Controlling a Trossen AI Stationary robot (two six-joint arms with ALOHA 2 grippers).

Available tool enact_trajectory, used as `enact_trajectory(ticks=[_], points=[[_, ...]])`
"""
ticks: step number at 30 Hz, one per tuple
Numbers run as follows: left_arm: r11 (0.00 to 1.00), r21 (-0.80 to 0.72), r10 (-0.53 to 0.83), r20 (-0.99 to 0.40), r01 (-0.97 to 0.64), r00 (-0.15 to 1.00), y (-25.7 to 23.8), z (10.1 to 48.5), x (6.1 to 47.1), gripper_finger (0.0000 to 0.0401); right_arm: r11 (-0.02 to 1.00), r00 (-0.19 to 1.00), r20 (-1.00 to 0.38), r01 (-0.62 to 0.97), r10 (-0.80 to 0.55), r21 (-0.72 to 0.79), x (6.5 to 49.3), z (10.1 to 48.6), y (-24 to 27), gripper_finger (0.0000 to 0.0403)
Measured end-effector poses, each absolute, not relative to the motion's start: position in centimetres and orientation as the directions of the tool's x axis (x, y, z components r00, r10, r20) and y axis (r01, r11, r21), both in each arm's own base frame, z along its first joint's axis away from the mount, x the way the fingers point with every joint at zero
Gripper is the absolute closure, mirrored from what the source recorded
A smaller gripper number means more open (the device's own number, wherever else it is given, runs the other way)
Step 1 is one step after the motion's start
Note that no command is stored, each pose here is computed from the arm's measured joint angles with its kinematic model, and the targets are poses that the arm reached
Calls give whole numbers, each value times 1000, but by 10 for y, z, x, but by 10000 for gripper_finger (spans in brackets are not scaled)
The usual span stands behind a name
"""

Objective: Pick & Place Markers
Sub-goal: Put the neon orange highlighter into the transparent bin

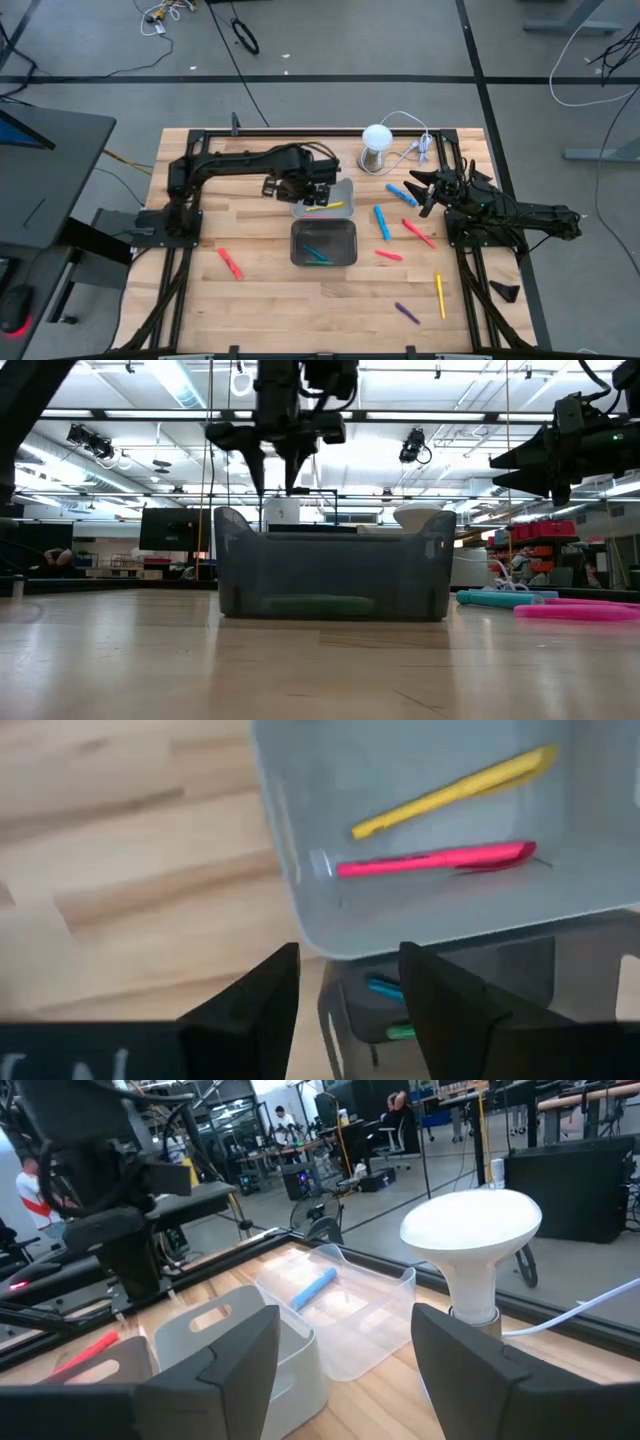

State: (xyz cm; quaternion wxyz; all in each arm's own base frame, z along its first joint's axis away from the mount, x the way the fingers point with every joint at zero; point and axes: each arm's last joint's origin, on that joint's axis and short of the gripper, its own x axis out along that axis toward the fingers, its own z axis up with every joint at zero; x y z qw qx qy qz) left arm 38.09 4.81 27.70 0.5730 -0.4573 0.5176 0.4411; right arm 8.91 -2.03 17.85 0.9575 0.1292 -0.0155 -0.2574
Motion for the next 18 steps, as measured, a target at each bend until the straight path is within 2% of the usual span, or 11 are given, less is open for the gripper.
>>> enact_trajectory(ticks=[18], points=[[-77, -99, 11, -995, -992, 99, -34, 258, 314, 222, 834, 867, -37, 489, -497, 255, 89, 179, -20, 172]])
